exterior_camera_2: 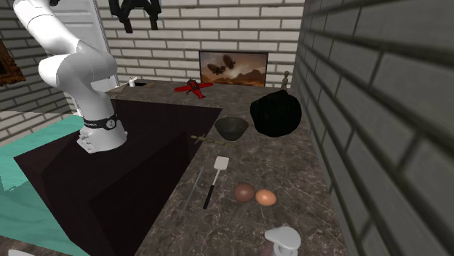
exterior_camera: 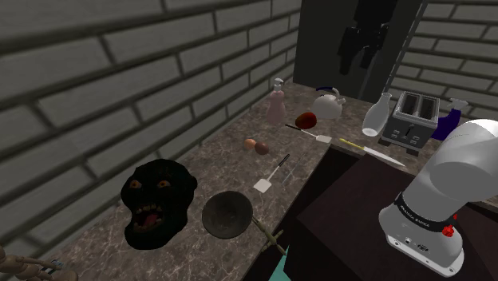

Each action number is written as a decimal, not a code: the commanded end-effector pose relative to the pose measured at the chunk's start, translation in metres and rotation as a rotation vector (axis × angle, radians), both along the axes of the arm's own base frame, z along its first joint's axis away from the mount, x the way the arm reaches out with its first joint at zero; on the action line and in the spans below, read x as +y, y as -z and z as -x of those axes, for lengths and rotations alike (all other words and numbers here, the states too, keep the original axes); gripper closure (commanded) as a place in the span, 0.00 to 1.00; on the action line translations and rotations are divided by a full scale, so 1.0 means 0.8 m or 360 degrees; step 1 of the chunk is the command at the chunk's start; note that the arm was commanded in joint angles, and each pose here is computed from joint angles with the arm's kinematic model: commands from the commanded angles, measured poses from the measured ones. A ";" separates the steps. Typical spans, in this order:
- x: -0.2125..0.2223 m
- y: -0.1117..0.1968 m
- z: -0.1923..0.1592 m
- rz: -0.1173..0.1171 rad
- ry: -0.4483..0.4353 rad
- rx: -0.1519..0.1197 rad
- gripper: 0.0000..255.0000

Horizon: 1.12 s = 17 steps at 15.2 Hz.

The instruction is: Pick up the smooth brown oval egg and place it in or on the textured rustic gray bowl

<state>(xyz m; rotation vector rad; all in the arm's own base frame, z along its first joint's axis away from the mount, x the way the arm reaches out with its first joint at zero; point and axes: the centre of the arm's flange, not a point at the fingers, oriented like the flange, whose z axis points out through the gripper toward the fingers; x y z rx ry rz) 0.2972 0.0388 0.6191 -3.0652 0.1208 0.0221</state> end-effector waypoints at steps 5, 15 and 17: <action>-0.004 0.046 -0.052 0.0011 -0.0054 0.0038 0.00; -0.006 0.167 -0.177 0.0037 -0.0190 0.0135 0.00; -0.006 0.192 -0.201 0.0043 -0.0217 0.0154 0.00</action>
